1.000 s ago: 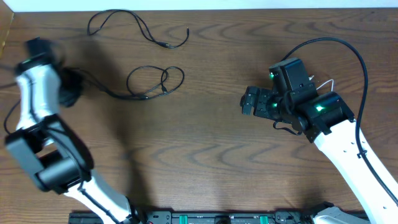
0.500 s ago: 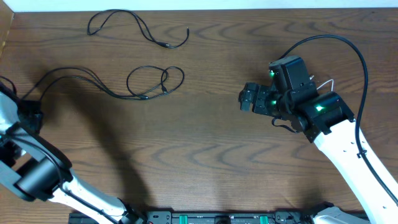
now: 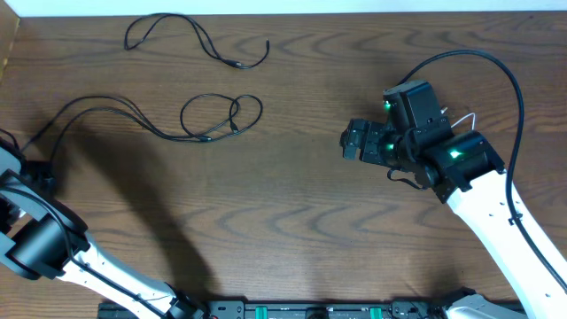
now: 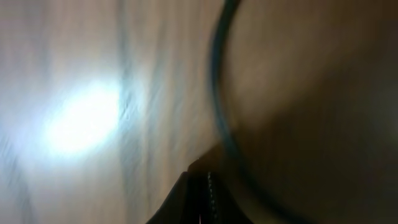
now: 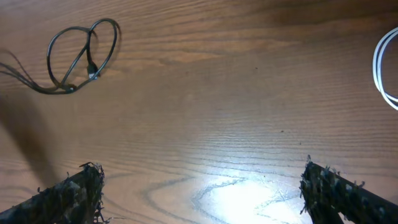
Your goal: Untangle cables
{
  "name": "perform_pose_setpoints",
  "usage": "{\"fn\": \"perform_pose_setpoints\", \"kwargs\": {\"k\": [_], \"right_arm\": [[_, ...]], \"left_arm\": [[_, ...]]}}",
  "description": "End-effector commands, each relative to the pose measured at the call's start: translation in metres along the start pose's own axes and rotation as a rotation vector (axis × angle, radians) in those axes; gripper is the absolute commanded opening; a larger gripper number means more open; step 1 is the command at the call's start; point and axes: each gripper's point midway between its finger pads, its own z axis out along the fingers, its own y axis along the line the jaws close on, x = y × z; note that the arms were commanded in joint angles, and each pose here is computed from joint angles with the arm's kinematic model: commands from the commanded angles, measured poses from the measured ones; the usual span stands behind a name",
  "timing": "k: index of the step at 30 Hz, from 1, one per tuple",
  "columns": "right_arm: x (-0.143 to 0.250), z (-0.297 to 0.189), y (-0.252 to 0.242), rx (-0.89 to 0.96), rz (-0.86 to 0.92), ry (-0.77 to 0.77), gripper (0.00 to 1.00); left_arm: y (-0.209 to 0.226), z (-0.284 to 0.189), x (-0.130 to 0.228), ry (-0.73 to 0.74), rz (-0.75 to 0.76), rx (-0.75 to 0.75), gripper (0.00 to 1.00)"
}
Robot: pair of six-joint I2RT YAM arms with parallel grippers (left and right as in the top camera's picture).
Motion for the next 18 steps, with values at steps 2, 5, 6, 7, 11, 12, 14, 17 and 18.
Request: {"fn": "perform_pose_setpoints", "kwargs": {"k": [2, 5, 6, 7, 11, 12, 14, 17, 18], "right_arm": [[0.001, 0.003, 0.001, 0.000, -0.013, 0.008, 0.99], [0.002, 0.003, 0.001, -0.003, -0.010, 0.011, 0.99], [0.003, 0.003, 0.002, -0.006, -0.010, 0.014, 0.99], [0.003, 0.003, 0.002, -0.005, -0.010, 0.014, 0.99], [0.002, 0.003, 0.002, -0.006, -0.010, 0.013, 0.99], [0.002, 0.003, 0.002, -0.006, -0.010, 0.012, 0.99], [0.002, 0.003, 0.002, -0.005, -0.010, 0.013, 0.99], [0.003, 0.003, 0.001, -0.004, -0.010, 0.015, 0.99], [0.003, 0.003, 0.001, -0.004, -0.010, 0.015, 0.99]], "left_arm": [[-0.006, 0.010, -0.014, -0.060, 0.122, 0.015, 0.08], [-0.016, 0.009, -0.026, -0.111, 0.128, 0.052, 0.08], [-0.020, 0.008, -0.031, -0.135, 0.145, 0.067, 0.08], [-0.023, 0.007, -0.034, -0.148, 0.163, 0.079, 0.08], [-0.052, -0.002, -0.041, -0.169, 0.256, 0.211, 0.08], [-0.061, -0.009, -0.045, -0.177, 0.257, 0.256, 0.08], [-0.076, -0.021, -0.052, -0.186, 0.262, 0.321, 0.08], [-0.098, -0.052, -0.069, -0.228, 0.303, 0.406, 0.08], [-0.101, -0.058, -0.072, -0.237, 0.304, 0.411, 0.08]]}}
